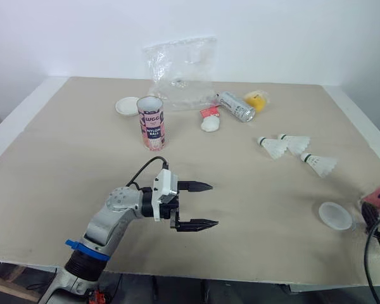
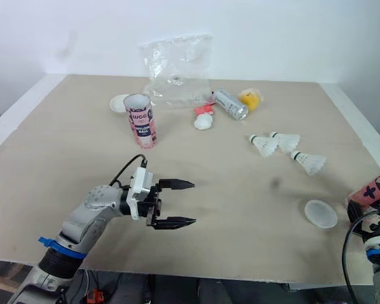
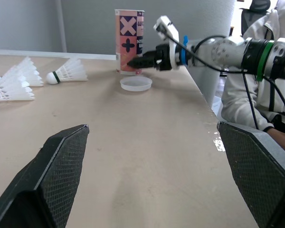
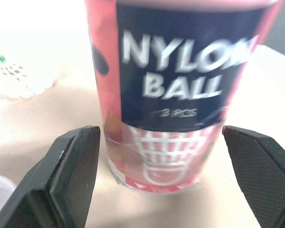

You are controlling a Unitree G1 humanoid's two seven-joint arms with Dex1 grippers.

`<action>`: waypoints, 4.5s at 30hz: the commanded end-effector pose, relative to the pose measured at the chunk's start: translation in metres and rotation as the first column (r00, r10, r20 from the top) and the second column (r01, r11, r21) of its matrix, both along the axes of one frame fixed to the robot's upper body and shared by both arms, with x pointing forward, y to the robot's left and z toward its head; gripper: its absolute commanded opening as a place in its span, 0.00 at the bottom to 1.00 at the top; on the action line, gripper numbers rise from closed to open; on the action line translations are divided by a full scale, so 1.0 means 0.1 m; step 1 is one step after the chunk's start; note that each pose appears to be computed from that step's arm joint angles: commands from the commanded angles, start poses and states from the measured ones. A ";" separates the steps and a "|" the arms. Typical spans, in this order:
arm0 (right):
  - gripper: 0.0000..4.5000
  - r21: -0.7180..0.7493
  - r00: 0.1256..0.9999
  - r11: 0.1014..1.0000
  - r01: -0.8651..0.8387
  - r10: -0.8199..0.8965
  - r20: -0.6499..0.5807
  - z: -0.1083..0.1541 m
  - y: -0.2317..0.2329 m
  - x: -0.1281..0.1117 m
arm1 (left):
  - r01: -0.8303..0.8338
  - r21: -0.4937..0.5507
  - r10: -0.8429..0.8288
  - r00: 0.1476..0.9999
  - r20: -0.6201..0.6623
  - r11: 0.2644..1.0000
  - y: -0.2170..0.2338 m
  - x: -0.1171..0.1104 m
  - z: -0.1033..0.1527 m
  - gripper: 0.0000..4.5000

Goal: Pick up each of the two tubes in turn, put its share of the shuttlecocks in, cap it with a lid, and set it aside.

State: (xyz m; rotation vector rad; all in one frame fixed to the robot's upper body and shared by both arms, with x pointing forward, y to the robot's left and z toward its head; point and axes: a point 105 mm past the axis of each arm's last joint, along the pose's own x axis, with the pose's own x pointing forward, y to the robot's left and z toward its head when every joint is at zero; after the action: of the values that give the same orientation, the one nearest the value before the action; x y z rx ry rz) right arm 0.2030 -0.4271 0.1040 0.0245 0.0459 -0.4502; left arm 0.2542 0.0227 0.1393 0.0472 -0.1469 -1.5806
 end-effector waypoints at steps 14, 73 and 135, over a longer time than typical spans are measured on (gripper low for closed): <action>0.98 -0.144 0.784 0.772 -0.619 0.619 -0.047 0.45 1.32 -0.13 | -0.047 -0.017 0.047 0.998 0.046 0.999 0.02 0.13 0.06 1.00; 0.98 -0.300 0.072 0.032 -0.953 0.990 -0.123 0.55 2.96 1.31 | -0.924 0.053 0.925 0.379 0.010 0.378 1.14 1.91 0.01 1.00; 1.00 -0.269 0.100 0.098 -0.958 0.995 0.009 0.71 2.86 0.54 | -0.166 0.557 -0.070 0.923 0.378 0.813 0.34 0.94 0.08 0.73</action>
State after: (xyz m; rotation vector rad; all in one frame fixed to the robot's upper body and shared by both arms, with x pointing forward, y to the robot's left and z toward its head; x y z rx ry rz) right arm 0.2601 -0.1377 0.1605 -0.1457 -0.1361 1.0225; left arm 0.3508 0.0592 0.1374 0.7863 0.0473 -1.4670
